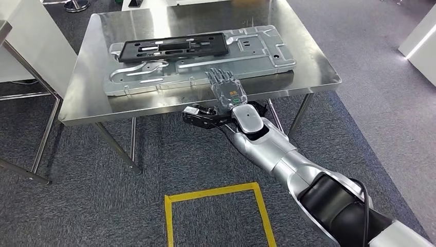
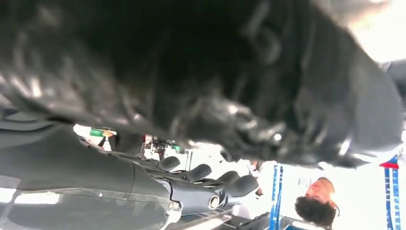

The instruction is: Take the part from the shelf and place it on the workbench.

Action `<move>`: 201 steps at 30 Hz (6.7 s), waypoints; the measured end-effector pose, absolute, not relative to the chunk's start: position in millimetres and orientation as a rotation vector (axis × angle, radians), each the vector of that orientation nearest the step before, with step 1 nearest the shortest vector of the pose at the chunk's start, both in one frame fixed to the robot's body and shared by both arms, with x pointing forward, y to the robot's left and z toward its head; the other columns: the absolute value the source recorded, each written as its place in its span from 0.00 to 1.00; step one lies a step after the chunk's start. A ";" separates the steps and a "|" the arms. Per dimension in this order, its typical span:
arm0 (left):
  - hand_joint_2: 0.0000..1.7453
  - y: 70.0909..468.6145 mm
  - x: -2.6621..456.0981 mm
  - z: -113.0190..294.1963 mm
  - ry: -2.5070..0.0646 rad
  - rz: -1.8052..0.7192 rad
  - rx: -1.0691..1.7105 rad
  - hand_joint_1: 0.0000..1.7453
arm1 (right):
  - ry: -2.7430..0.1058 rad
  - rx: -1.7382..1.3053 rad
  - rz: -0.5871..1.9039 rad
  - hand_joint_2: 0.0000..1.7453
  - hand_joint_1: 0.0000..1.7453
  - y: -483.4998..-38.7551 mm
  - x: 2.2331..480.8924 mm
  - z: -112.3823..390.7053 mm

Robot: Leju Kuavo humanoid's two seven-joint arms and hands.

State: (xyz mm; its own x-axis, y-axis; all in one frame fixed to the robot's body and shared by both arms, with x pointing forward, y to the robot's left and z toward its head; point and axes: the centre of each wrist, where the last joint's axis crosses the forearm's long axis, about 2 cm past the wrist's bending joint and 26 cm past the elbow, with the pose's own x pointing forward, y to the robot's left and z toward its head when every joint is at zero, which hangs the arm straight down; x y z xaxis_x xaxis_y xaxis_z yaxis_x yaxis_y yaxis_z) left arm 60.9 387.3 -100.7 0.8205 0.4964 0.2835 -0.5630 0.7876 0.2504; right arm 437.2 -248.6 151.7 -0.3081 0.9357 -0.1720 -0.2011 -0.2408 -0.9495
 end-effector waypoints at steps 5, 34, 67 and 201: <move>0.00 388.5 64.7 -99.9 -0.217 0.576 0.335 0.00 | -1.127 -1.028 1.683 0.00 0.00 -248.6 437.7 152.8; 0.00 387.7 62.4 -100.4 -0.212 0.575 0.335 0.00 | -1.126 -1.033 1.682 0.00 0.00 -251.3 437.9 153.1; 0.00 387.1 61.1 -100.7 -0.209 0.574 0.335 0.00 | -1.121 -1.029 1.683 0.00 0.00 -251.8 436.7 151.0; 0.00 379.5 62.6 -101.6 -0.236 0.588 0.365 0.00 | -0.899 -1.132 1.667 0.00 0.00 -352.7 401.3 127.5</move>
